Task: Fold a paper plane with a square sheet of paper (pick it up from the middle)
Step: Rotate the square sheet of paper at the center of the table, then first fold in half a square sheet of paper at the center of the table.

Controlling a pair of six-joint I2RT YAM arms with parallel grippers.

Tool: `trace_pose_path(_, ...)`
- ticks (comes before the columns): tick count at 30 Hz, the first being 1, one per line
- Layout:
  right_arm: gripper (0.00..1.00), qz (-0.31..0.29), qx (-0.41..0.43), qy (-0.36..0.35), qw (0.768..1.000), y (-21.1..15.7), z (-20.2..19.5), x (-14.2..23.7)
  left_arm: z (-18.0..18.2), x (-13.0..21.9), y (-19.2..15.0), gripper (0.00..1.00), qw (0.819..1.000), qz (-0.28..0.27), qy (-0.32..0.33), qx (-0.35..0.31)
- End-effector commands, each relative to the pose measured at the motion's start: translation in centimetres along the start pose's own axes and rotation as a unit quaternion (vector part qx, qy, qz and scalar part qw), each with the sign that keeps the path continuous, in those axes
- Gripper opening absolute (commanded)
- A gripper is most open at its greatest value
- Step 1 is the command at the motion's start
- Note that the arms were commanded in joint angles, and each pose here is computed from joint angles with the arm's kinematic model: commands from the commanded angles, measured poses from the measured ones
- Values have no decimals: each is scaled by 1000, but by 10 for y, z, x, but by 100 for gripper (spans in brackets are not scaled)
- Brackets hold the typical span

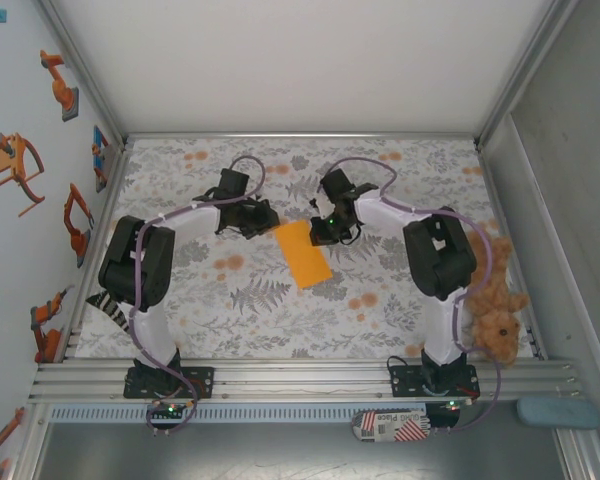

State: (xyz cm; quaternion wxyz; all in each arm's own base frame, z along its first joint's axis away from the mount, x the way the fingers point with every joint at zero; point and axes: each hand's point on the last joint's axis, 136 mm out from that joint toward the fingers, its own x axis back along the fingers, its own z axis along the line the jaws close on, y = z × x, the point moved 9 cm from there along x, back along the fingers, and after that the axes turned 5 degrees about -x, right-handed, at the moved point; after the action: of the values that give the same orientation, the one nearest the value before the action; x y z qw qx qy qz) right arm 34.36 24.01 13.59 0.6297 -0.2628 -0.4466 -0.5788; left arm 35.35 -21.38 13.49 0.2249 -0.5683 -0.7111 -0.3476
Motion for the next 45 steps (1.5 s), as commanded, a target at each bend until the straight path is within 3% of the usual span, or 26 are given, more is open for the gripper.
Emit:
trace_pose_path(1,11,-85,-21,10,996,7,20,50,-2,-3,3,8,1000,-3,-21,7)
trace_pose_path(7,23,-116,-112,16,987,-13,13,57,3,-18,-2,8,999,12,-25,18)
trace_pose_path(12,29,-100,-138,46,984,-32,19,41,9,-23,-6,8,999,17,-19,23)
trace_pose_path(25,7,-32,-123,86,988,-39,58,-33,24,-38,-13,7,999,33,-4,41)
trace_pose_path(45,0,10,-135,66,989,-41,42,-76,22,-29,-20,7,999,36,-8,33)
